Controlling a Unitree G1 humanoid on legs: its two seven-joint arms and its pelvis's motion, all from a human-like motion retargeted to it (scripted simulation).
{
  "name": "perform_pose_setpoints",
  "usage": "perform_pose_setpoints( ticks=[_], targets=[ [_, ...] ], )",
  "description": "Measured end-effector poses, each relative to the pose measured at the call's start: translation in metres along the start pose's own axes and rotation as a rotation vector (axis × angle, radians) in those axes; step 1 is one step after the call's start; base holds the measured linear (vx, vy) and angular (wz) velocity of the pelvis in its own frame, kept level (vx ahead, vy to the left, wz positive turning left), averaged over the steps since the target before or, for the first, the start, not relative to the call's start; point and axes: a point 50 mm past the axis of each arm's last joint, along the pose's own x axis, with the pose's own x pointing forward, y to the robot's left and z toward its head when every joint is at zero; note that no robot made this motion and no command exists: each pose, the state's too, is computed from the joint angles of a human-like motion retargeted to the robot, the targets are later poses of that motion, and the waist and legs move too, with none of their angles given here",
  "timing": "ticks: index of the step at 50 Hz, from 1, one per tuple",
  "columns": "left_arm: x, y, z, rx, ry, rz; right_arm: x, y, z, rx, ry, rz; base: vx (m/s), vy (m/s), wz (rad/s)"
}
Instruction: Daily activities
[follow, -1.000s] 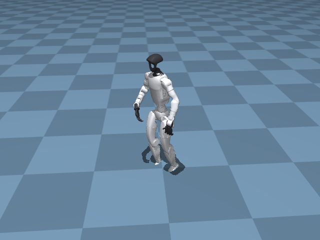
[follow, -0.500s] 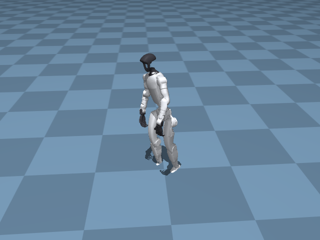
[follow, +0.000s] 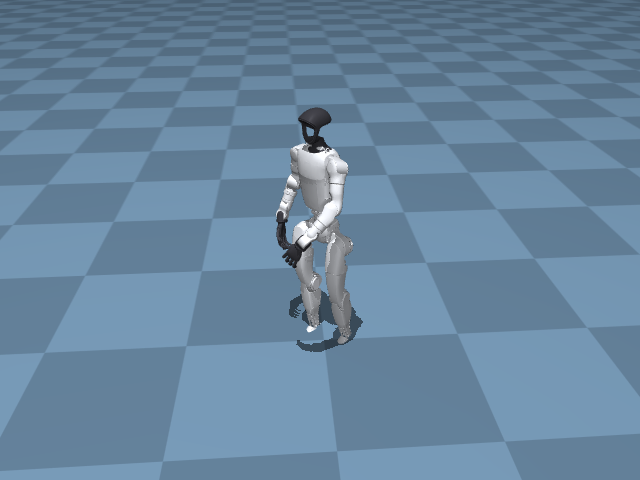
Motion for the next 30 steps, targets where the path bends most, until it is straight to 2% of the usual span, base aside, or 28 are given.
perform_pose_setpoints(
  ticks=[2, 3, 5, 10, 12, 18, 22, 30],
  targets=[
    [0.005, -0.038, -0.024, -0.048, 0.064, -0.091, 0.007, 0.027, 0.003, -0.002, -0.028, 0.067, -0.06, 0.03, 0.37],
    [-0.001, -0.032, -0.032, -0.047, 0.088, -0.093, 0.005, 0.017, 0.015, -0.024, -0.067, 0.061, 0.02, 0.05, 0.6],
    [-0.002, -0.063, -0.05, -0.1, 0.13, -0.164, 0.009, 0.037, 0.028, -0.036, -0.129, 0.117, -0.02, 0.04, 0.57],
    [-0.029, -0.07, -0.093, -0.167, 0.219, -0.176, -0.004, 0.023, 0.09, -0.151, -0.357, 0.122, 0.0, 0.03, 0.66],
    [-0.034, -0.101, -0.107, -0.219, 0.251, -0.211, -0.005, 0.042, 0.104, -0.177, -0.429, 0.166, -0.09, 0.01, 0.63],
    [-0.062, -0.127, -0.146, -0.276, 0.384, -0.211, -0.021, 0.046, 0.15, -0.295, -0.593, 0.177, -0.03, 0.0, 0.72],
    [-0.072, -0.149, -0.161, -0.299, 0.457, -0.22, -0.021, 0.055, 0.158, -0.34, -0.618, 0.172, -0.02, 0.0, 0.79],
    [-0.073, -0.148, -0.161, -0.238, 0.464, -0.163, -0.019, 0.049, 0.144, -0.321, -0.595, 0.084, 0.02, 0.0, 0.8]
  ],
)
